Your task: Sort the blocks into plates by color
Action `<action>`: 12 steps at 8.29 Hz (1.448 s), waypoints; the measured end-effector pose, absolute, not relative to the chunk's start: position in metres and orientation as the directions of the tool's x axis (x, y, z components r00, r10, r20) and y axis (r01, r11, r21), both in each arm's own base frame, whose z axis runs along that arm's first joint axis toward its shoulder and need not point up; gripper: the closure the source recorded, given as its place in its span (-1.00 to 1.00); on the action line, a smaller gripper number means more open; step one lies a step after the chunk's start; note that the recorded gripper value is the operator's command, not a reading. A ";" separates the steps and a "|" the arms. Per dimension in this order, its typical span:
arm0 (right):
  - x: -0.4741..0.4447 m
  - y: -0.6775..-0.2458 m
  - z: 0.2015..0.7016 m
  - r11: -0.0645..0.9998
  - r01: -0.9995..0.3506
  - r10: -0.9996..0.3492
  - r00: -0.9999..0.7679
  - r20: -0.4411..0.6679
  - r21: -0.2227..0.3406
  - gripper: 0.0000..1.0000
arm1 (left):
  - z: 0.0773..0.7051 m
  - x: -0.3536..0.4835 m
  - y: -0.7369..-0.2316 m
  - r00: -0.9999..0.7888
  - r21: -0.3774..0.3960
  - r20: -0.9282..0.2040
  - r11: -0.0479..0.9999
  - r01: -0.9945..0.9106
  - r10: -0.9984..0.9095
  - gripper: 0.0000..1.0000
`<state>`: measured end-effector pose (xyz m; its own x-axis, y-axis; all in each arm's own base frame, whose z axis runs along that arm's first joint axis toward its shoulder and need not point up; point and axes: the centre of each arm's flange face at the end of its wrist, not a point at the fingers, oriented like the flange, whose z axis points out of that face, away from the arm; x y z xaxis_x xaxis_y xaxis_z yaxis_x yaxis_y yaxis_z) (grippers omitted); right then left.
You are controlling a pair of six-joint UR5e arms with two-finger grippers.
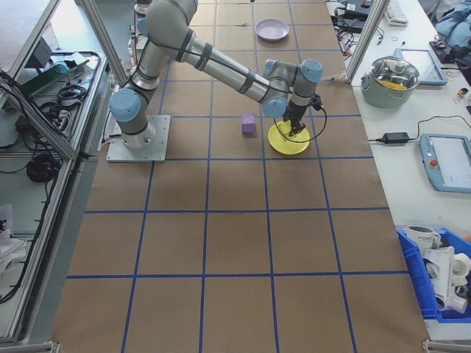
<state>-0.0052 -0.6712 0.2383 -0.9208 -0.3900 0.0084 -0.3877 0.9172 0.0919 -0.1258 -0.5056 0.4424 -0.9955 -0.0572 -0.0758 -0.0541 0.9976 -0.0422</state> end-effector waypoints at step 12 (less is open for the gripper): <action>0.055 -0.514 0.204 0.968 -0.081 -0.082 -0.997 -0.005 0.239 -1.00 | 0.443 -0.126 -0.507 -0.995 -0.046 -0.073 0.997 -0.060 -0.064 -1.00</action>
<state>0.0554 -0.5139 0.2037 -0.9966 -0.0824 -0.0054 -0.0813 0.9676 0.2390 -0.1255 -0.5067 0.4426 -0.9953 -0.0636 -0.0732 -0.0603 0.9971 -0.0460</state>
